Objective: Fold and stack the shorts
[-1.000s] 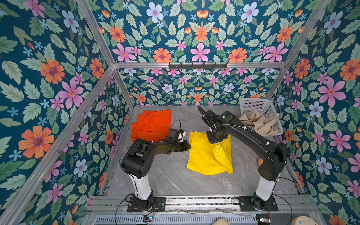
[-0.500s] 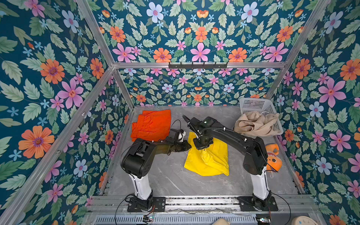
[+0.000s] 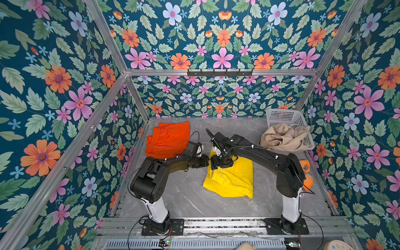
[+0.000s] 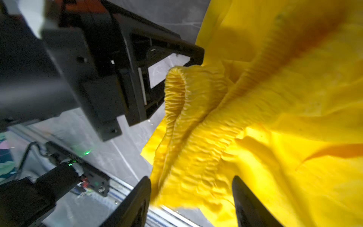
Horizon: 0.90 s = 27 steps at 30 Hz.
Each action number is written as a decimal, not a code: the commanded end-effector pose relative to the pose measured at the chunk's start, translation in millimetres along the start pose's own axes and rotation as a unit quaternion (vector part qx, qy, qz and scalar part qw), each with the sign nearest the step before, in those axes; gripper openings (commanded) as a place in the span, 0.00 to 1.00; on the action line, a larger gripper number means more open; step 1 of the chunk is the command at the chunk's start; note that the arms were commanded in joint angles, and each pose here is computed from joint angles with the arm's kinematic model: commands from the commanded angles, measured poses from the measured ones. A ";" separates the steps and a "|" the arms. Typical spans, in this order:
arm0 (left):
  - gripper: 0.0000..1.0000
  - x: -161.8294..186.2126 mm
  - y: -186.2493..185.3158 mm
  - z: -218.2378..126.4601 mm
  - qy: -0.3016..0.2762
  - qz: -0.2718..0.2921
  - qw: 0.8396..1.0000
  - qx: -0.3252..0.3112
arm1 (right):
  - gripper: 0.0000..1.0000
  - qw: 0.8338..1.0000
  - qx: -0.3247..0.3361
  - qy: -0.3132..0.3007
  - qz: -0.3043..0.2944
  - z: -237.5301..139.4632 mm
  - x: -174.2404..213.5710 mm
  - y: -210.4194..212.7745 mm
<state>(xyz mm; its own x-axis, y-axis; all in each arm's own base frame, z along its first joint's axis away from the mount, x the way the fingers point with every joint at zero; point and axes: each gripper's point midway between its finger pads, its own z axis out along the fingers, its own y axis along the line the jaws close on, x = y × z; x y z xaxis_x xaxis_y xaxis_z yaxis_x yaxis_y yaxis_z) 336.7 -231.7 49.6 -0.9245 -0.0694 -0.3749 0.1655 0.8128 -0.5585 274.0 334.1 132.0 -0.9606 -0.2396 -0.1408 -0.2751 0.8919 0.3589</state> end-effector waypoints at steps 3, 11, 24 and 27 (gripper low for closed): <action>0.63 -17.9 -6.1 -41.5 -0.044 -0.001 0.999 -0.028 | 0.66 0.991 -0.095 -0.082 0.055 -41.1 -9.5 -1.7; 0.73 9.4 -39.7 -55.9 -0.025 0.005 0.999 0.023 | 0.63 0.986 -0.051 -0.116 0.109 -38.6 21.9 -59.3; 0.82 56.5 -6.1 -13.0 0.034 -0.012 0.998 -0.047 | 0.61 0.982 -0.021 -0.082 0.171 36.2 27.2 -90.0; 0.82 63.3 -7.2 -4.5 0.053 -0.008 0.998 -0.043 | 0.61 0.982 0.002 -0.055 0.178 52.2 36.6 -100.3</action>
<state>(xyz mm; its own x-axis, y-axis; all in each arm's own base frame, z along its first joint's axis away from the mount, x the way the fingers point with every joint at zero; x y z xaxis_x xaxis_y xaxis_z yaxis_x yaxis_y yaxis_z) 273.6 -237.6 38.1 -0.9580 -0.0272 -0.2855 0.1258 0.8547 -0.5037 266.3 260.7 52.3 -0.9884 0.1046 -0.1099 0.0471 0.9001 0.4332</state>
